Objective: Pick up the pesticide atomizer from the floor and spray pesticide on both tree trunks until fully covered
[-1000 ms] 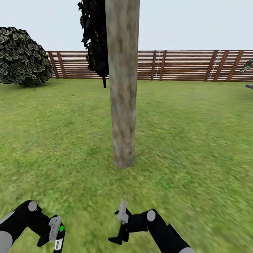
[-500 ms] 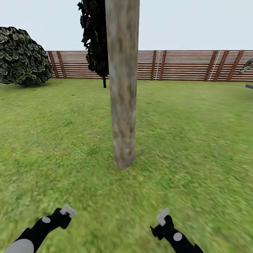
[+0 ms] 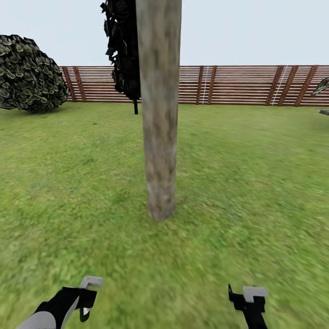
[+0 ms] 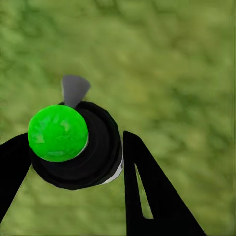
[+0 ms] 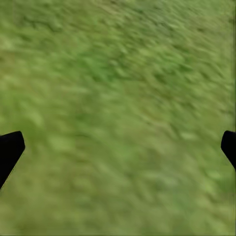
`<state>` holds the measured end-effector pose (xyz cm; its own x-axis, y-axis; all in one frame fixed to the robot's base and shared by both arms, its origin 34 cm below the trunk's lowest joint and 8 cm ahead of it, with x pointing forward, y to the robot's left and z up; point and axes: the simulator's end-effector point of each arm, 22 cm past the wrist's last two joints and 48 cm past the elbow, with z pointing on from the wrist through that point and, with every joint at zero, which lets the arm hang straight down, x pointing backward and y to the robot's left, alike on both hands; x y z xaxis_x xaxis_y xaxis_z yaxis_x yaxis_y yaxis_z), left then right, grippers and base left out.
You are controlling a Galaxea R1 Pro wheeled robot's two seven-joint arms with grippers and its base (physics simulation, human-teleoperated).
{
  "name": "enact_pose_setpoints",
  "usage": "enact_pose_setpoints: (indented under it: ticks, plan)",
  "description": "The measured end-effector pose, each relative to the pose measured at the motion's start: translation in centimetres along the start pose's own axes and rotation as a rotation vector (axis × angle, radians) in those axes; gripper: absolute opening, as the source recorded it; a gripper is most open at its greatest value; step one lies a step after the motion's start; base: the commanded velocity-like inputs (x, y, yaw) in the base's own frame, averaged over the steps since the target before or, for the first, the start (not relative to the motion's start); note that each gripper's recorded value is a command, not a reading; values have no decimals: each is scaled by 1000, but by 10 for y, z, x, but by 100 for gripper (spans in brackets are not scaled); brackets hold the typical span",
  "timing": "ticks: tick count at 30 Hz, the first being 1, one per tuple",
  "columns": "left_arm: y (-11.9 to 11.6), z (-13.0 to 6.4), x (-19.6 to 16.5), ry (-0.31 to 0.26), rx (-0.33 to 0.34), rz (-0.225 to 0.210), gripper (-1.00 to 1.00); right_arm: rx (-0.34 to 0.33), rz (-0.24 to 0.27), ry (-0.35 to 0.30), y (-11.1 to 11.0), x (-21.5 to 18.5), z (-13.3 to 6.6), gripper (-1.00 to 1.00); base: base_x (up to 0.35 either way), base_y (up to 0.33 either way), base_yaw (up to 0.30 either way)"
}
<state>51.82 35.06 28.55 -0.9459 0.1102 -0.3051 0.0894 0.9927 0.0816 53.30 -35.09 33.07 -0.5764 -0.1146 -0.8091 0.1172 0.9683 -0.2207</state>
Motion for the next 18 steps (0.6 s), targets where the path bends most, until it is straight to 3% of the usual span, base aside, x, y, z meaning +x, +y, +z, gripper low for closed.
enact_pose_setpoints:
  ticks: [4, 11, 15, 18]
  plan:
    - [-20, 1, -4, -4, 26, 0, -100, 10, 14, 1, -2, 4, -3, 100, 258, -198, 0]
    - [-55, -3, -25, 29, 69, -15, -100, 91, 139, 19, -20, 10, -5, 100, 151, -275, -111]
    - [-45, -18, -71, -11, 37, -28, -100, 100, 152, 21, -23, 11, -5, 100, 250, -164, -293]
    - [-46, -19, -78, -20, 35, -27, -100, 99, 152, 21, -23, 11, -5, 100, 335, -12, -300]
